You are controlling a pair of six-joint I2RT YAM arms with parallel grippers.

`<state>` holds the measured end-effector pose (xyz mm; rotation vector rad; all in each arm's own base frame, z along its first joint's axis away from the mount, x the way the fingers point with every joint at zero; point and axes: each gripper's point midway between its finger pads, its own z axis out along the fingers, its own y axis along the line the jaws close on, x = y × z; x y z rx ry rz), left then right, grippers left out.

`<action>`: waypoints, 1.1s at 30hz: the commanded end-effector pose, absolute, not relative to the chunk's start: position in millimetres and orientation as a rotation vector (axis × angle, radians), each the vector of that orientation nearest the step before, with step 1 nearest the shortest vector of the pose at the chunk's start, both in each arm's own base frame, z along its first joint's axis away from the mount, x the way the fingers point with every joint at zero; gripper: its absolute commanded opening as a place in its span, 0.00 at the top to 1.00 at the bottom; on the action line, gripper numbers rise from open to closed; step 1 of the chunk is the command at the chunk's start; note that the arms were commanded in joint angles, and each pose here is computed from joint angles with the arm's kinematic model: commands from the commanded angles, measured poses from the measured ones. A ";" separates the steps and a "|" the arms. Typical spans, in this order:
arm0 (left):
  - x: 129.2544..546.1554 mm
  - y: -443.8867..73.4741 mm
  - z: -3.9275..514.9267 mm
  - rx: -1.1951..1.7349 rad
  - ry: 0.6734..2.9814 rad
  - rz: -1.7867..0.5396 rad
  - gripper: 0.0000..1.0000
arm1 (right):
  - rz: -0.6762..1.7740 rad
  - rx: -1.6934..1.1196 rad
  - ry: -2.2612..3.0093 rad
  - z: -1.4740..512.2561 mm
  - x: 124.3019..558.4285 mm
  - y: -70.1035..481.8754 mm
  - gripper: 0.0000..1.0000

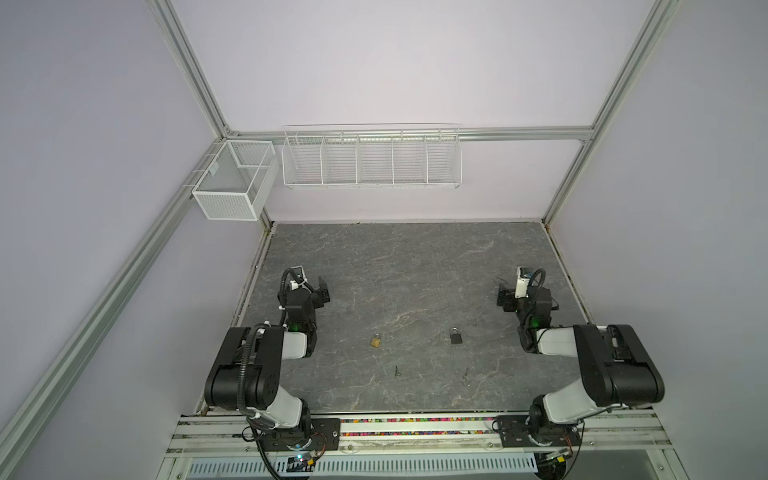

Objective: Unlock with the key

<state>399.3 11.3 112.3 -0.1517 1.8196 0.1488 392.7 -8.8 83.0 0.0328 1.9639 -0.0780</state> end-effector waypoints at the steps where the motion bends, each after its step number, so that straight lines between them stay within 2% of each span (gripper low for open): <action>1: 402.9 10.9 117.0 -0.136 1.809 0.151 0.01 | -0.081 0.009 1.928 92.9 395.6 -7.6 0.11; 33: 398.4 11.6 121.4 -0.142 1.784 0.150 0.01 | -0.081 0.012 1.923 93.6 394.2 -8.2 0.11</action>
